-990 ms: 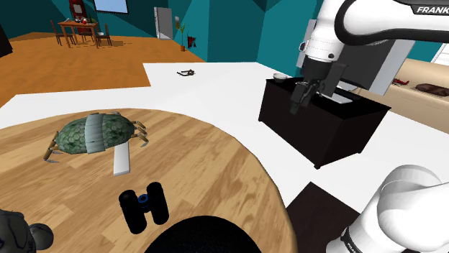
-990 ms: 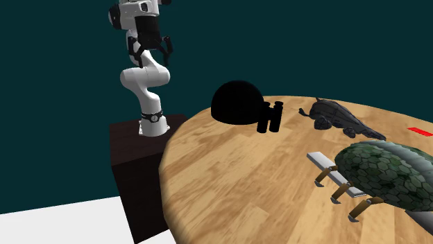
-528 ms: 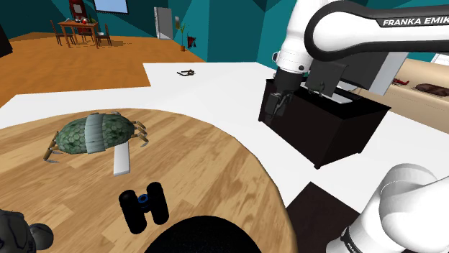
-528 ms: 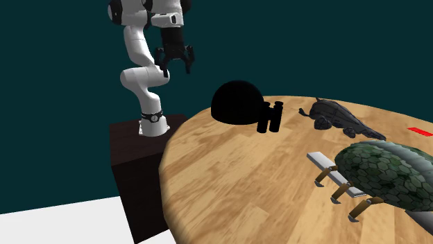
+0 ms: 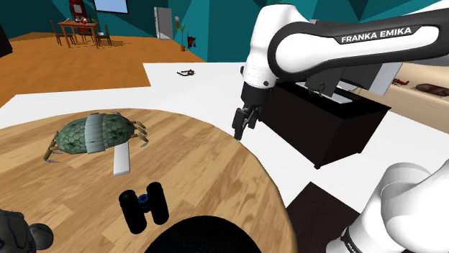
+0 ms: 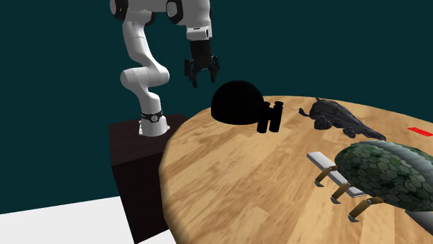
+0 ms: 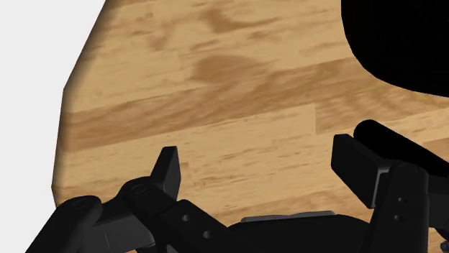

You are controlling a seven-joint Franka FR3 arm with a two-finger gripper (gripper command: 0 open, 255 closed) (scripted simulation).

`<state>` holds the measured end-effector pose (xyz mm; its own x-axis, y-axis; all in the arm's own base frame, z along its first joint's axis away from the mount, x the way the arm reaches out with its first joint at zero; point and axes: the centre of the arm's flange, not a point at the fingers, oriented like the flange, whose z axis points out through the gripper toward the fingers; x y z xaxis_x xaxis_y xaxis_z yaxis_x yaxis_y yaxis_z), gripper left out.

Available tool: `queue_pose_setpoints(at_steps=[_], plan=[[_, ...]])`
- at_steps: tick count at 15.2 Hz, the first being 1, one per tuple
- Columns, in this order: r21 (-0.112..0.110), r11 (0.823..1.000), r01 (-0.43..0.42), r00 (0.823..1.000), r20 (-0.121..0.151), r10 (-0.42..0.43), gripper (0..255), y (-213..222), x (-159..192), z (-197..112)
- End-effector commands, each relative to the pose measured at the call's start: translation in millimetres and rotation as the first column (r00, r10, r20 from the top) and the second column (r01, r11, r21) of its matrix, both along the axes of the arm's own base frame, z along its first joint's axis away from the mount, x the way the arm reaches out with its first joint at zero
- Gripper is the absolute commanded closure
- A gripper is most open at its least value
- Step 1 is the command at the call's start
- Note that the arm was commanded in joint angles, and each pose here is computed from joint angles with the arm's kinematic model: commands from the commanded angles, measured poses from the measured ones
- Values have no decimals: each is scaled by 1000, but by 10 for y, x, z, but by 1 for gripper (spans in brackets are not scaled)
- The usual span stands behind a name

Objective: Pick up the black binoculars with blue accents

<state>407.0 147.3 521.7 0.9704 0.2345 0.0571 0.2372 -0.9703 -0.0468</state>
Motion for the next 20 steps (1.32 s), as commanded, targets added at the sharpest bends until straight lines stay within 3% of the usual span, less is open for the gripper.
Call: queue_pose_setpoints(at_steps=[1,20], plan=[[6,1000,-20,1000,1,20,0,217,26,-94],[53,976,-212,977,6,212,0,2458,521,-908]])
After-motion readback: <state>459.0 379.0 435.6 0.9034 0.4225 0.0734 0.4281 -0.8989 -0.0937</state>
